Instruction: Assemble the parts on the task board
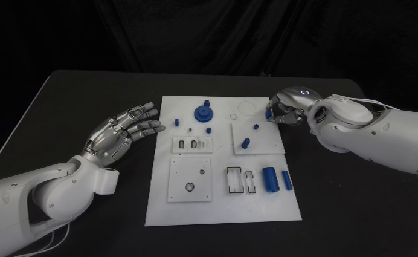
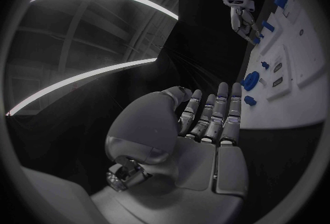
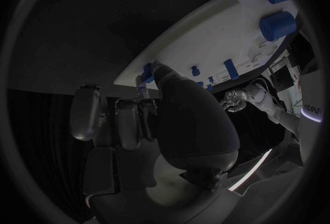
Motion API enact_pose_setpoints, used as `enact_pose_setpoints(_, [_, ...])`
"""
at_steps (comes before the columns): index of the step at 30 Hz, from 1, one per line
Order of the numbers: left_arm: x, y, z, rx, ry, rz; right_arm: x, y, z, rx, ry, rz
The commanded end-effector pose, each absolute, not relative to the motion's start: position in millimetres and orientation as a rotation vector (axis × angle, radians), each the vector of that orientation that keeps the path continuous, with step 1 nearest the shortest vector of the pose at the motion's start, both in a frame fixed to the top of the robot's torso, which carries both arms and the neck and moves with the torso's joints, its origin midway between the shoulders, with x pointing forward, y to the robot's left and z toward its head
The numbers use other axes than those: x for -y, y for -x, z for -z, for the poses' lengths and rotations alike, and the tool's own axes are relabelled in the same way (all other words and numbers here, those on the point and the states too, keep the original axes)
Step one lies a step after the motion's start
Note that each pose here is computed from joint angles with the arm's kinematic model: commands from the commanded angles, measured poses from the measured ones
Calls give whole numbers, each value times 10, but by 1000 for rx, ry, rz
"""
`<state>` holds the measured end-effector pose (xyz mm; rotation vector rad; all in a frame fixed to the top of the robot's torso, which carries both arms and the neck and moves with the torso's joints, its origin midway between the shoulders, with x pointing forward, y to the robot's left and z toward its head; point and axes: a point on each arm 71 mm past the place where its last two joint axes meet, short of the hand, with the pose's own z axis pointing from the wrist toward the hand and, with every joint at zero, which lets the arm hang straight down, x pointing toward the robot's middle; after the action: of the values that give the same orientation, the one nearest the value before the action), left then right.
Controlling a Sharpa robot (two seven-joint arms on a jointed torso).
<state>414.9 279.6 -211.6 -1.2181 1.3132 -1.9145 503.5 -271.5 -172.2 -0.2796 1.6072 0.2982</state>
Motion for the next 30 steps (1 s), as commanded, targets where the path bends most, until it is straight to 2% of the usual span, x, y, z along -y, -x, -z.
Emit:
enact_pose_setpoints(1, [-2781, -4143, 2110, -1302, 1215, 1940, 2712, -5035, 1713, -1577, 276, -309])
enact_pose_setpoints(19, [-2803, -4138, 2116, -1305, 1219, 1933, 2651, -4945, 1601, -1442, 246, -379])
enact_pose_setpoints(26, [-2811, -4133, 2115, -1305, 1221, 1928, 2383, -4771, 1471, -1423, 271, -468])
enact_pose_setpoints(30, [-2803, -4137, 2118, -1305, 1224, 1928, 2090, -4637, 1422, -1426, 317, -551])
